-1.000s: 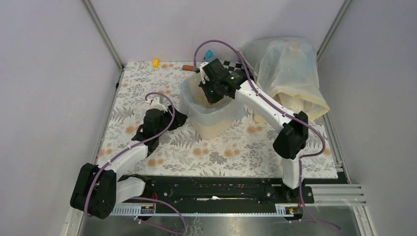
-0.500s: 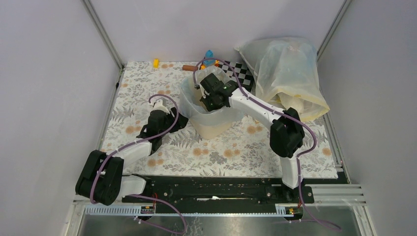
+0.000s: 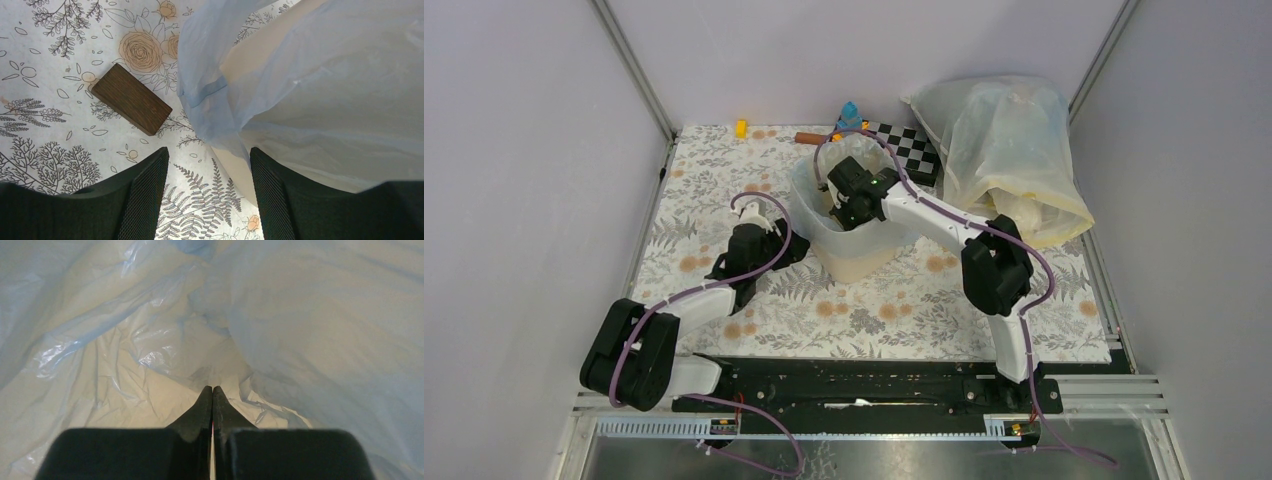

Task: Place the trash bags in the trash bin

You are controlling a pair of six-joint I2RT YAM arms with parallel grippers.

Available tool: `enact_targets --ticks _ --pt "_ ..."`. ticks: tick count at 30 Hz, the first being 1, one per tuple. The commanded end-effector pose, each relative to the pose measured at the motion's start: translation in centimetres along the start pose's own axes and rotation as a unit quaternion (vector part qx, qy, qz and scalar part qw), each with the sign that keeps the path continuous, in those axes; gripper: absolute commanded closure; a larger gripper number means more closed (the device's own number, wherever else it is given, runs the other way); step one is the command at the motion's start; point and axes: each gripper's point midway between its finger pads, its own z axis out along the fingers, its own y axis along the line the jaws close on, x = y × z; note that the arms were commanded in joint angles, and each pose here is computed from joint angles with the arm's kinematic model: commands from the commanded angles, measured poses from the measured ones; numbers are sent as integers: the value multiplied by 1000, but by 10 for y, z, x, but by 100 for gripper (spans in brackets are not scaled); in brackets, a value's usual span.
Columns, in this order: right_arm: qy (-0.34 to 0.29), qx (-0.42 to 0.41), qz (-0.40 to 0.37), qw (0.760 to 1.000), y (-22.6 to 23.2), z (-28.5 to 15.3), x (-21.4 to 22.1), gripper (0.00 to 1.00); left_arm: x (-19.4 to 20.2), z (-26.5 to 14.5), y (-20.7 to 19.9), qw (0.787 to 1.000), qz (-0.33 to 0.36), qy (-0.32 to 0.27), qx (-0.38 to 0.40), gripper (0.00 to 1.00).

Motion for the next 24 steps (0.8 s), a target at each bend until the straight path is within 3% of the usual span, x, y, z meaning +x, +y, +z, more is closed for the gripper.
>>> enact_targets --ticks 1,8,12,24 --pt "32 -19 -21 999 6 17 12 100 -25 5 -19 999 15 -35 27 36" --pt "67 -61 -27 996 14 23 19 100 -32 -7 -25 998 37 -42 33 35" --pt "81 -67 -21 994 15 12 19 100 -38 -14 -25 997 41 -62 36 34" --pt "101 -79 24 991 25 -16 14 100 -34 -7 -26 997 42 -48 35 34"
